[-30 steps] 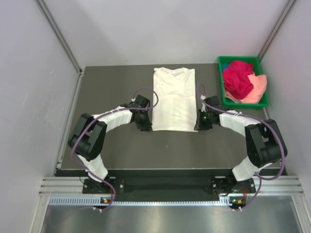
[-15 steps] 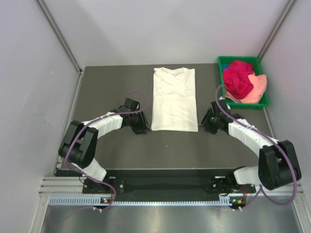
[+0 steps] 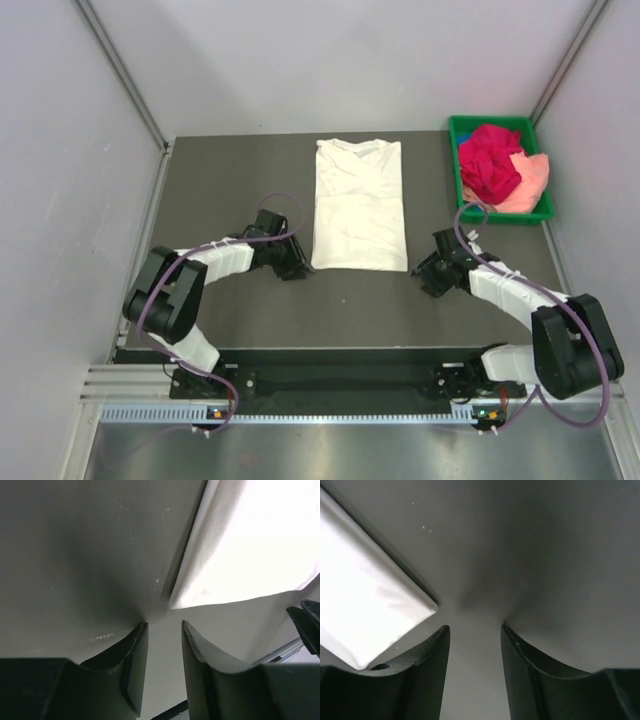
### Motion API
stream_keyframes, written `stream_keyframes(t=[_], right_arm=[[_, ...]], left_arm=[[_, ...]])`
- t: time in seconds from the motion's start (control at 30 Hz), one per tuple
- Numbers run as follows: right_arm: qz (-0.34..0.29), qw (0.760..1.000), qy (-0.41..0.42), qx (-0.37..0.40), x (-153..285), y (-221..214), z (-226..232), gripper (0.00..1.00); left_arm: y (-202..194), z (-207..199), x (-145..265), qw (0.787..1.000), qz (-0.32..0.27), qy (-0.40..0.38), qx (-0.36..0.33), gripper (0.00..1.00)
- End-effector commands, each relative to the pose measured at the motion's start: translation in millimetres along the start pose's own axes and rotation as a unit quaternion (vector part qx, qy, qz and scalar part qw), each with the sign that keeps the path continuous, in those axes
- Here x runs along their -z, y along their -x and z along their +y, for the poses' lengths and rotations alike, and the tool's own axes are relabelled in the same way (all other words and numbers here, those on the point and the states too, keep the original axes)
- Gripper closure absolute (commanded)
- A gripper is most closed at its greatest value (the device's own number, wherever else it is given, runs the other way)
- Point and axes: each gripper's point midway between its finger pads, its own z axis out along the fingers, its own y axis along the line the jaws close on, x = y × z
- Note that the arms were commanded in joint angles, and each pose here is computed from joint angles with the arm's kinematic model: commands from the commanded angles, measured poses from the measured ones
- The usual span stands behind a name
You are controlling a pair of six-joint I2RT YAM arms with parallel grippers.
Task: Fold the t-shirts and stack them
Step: Fold the tshirt
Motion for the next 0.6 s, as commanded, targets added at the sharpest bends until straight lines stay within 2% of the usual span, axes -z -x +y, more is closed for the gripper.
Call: stream_keyframes(t=[0.0, 0.3, 0.57], right_arm=[[-0.023, 0.999, 0.038, -0.027, -2.7, 6.0, 23.7, 0.55], [-0.035, 0.997, 0.054, -0.038, -5.7, 2.5, 36.1, 0.57], [-0.045, 0.997, 0.047, -0.045, -10.7, 4.3, 36.9, 0.58]], left_arm=[[0.0, 16.8, -11.2, 1.0, -0.016, 0.023, 0.004, 0.61], [20.3, 6.1, 3.7, 0.996, -0.078, 0.018, 0.026, 0.58], [19.6, 11.8, -8.0, 0.997, -0.068, 0.033, 0.031, 0.58]])
